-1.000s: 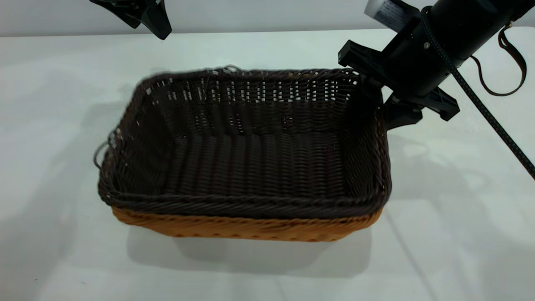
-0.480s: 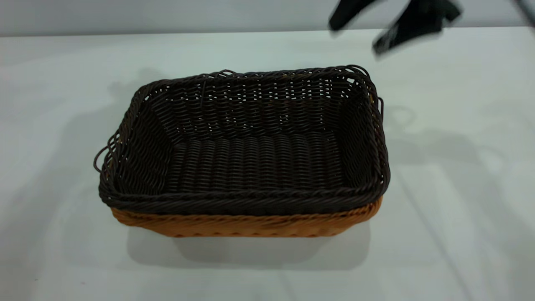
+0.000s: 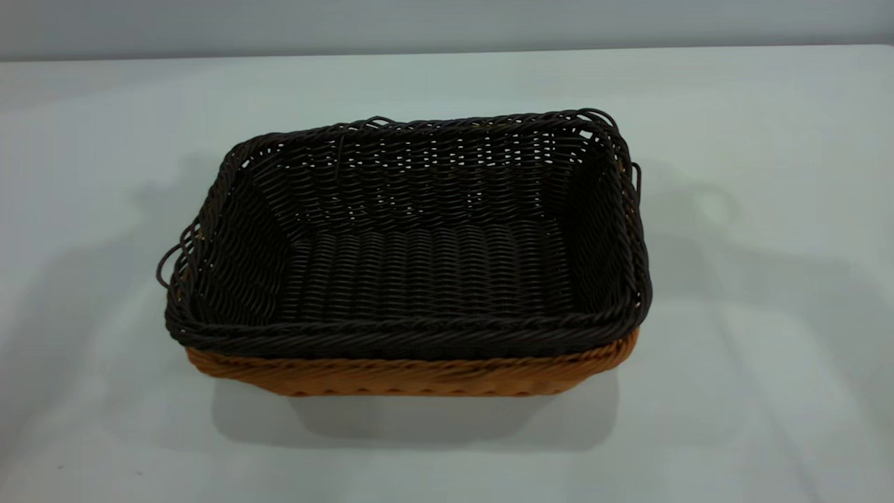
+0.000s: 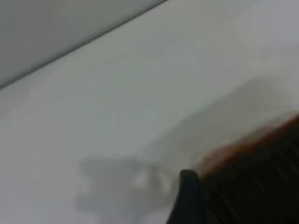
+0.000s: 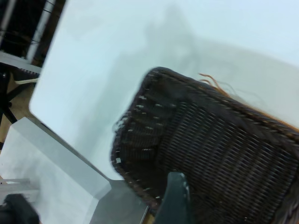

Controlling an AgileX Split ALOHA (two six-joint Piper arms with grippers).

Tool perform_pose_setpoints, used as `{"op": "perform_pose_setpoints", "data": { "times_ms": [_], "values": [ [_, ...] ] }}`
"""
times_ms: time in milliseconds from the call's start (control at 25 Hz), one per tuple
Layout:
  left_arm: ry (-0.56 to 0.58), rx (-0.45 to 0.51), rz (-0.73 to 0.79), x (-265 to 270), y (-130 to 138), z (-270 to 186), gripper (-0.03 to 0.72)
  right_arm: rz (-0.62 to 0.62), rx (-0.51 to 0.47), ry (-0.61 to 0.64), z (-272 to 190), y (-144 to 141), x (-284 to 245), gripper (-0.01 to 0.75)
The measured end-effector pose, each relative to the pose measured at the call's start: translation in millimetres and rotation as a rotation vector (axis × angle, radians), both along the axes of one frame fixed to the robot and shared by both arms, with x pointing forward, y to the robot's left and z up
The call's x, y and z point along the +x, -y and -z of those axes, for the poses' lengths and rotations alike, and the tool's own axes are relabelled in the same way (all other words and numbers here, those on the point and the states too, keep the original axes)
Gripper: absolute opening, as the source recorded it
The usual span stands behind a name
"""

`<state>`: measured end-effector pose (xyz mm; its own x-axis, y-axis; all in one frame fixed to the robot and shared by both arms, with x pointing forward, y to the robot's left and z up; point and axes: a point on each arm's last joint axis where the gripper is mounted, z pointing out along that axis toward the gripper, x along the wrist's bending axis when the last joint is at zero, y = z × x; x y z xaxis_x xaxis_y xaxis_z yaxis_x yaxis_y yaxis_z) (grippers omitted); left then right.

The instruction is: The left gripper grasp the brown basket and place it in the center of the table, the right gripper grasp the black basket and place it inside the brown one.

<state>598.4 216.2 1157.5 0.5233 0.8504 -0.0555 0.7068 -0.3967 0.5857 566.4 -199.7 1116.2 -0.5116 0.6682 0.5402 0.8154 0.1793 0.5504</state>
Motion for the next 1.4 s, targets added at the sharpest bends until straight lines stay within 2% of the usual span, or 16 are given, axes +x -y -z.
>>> {"op": "perform_pose_setpoints", "data": {
  "times_ms": [200,440,600,720,1040,1200,1400],
  "values": [
    [-0.039,0.007,-0.085,-46,-12,-37,0.537,-0.047,0.034,0.101,-52,3,-48,0.574],
    [0.11,-0.009,-0.218,-100,-30,-87,0.537,-0.062,0.081,0.29,-105,8,-118,0.574],
    [0.227,-0.046,-0.225,-144,-37,-117,0.537,-0.073,0.086,0.377,-116,14,-170,0.574],
    [0.275,-0.063,-0.228,-180,-43,-123,0.537,-0.072,0.062,0.437,-113,20,-210,0.574],
    [0.221,-0.05,-0.231,-262,-57,-66,0.537,-0.024,-0.089,0.515,-61,39,-290,0.574],
    [0.168,-0.035,-0.232,-286,-62,-28,0.537,0.038,-0.201,0.531,-25,51,-316,0.574],
    [0.119,-0.027,-0.239,-311,-66,16,0.537,0.146,-0.276,0.608,18,63,-335,0.574]
  ]
}}
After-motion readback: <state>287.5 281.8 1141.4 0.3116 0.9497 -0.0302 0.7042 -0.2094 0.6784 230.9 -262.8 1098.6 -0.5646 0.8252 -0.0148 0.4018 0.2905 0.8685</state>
